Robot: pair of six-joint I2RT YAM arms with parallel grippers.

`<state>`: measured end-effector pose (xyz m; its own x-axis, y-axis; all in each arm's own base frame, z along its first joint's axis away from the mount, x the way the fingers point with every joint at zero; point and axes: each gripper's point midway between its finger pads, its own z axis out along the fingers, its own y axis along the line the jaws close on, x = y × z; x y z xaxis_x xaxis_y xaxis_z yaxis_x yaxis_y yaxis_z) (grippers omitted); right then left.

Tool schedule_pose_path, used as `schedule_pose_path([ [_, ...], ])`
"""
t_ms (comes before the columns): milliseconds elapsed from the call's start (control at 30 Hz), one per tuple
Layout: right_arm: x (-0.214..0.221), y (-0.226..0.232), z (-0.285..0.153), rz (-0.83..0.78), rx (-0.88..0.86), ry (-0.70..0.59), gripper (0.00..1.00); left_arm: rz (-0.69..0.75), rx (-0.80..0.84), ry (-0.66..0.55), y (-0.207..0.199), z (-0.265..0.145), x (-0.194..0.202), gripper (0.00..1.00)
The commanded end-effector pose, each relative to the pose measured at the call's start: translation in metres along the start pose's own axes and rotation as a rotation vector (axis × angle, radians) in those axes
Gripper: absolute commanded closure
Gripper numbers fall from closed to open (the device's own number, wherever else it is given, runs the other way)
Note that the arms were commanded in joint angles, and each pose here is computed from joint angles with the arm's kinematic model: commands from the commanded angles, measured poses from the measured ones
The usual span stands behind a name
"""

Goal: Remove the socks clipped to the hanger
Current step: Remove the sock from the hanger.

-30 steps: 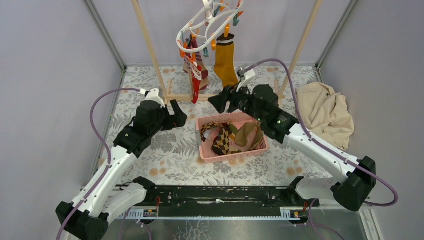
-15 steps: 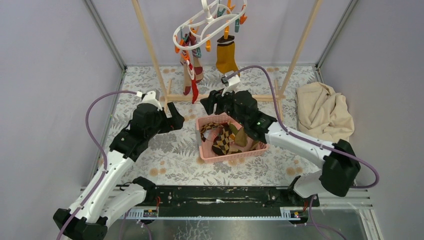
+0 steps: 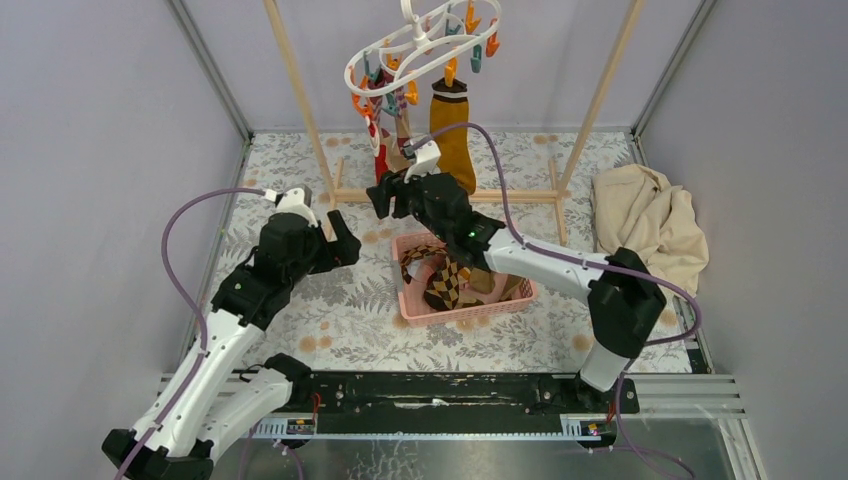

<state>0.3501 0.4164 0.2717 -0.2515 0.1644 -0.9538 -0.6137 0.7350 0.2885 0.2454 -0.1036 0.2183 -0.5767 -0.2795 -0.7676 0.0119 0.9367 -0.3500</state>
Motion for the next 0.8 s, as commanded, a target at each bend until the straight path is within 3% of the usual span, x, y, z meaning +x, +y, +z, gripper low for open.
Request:
schedule_pose_path([
  [0, -0.042, 0.008, 0.017, 0.034, 0.043, -0.142, 0.3, -0.013, -0.015, -0.059, 0.003, -0.014, -0.016, 0.01],
  [333, -0.028, -0.027, 0.054, 0.078, 0.295, -0.183, 0.27, 0.002, -0.033, -0.076, 0.008, -0.027, -0.02, 0.01],
  [767, -0.031, -0.01, 0.12, 0.106, 0.264, -0.248, 0.24, 0.008, -0.042, -0.075, 0.013, -0.029, -0.014, 0.01],
])
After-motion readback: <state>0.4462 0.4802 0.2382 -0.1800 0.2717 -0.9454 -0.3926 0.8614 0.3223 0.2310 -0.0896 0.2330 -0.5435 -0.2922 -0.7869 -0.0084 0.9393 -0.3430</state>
